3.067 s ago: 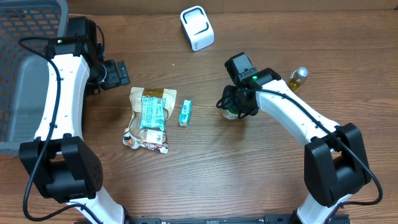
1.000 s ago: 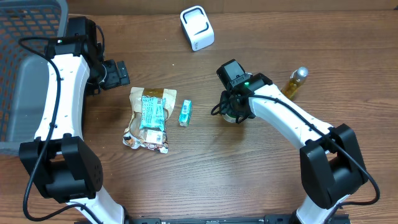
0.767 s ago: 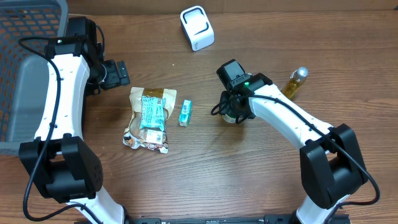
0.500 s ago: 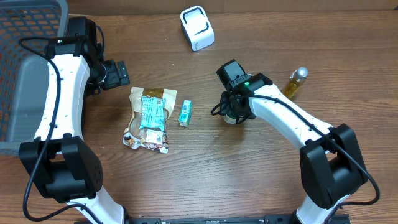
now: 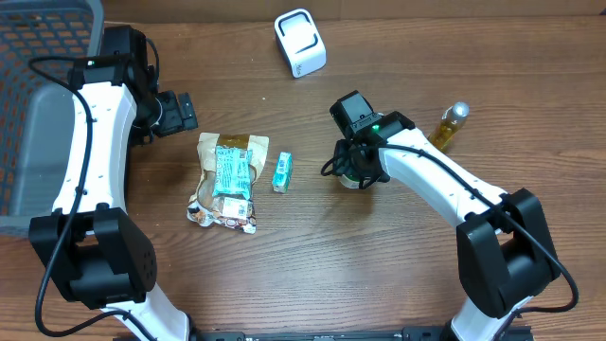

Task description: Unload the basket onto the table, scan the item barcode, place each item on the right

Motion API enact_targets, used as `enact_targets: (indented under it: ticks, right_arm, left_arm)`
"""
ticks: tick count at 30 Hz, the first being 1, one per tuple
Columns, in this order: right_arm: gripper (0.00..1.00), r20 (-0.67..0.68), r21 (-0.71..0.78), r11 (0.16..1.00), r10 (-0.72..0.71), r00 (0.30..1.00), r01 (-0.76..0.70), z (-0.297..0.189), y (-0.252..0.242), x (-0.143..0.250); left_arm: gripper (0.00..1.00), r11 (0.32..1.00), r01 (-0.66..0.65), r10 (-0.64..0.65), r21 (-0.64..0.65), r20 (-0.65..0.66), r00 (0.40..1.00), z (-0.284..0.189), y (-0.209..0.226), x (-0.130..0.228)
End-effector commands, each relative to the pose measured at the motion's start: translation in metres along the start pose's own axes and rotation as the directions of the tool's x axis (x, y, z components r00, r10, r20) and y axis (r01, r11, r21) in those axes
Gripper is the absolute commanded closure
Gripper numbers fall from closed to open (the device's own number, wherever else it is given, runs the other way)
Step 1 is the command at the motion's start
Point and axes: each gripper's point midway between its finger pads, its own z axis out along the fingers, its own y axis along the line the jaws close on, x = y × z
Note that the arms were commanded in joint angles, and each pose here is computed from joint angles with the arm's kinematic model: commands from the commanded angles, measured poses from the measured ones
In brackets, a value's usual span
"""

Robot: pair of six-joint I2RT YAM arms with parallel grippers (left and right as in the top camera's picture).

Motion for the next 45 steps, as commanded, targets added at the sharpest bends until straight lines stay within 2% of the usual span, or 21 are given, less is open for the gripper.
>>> enact_targets:
  ticks: [1,9,14,19,29,45]
  right_arm:
    - [0.29,0.010,-0.001,1.000,-0.005,1.000,0.005,-0.001,0.002,-0.001]
    - [0.17,0.010,0.000,1.000,-0.005,1.000,0.005,-0.001,0.001,-0.001]
    - [0.00,0.010,-0.001,1.000,-0.004,1.000,0.004,-0.001,0.002,-0.001]
    - [0.00,0.014,-0.003,1.000,-0.006,1.000,0.006,-0.001,0.002,-0.002]
    - [0.00,0.009,0.000,0.992,-0.129,0.992,0.129,-0.010,0.003,-0.005]
    - [0.00,0.029,-0.052,0.985,-0.164,0.986,0.166,-0.028,0.018,-0.016]
  left_arm:
    - [0.01,1.000,-0.022,0.022,0.009,0.002,1.000,-0.001,-0.004,0.001]
    - [0.01,1.000,-0.022,0.022,0.009,0.002,1.000,-0.001,-0.004,0.001]
    - [0.01,1.000,-0.022,0.022,0.009,0.001,1.000,-0.001,-0.004,0.001]
    - [0.00,1.000,-0.022,0.022,0.009,0.001,1.000,-0.001,-0.004,0.001]
    - [0.01,1.000,-0.022,0.022,0.009,0.001,1.000,-0.001,-0.004,0.001]
    - [0.00,1.000,-0.022,0.022,0.009,0.001,1.000,-0.001,-0.004,0.001]
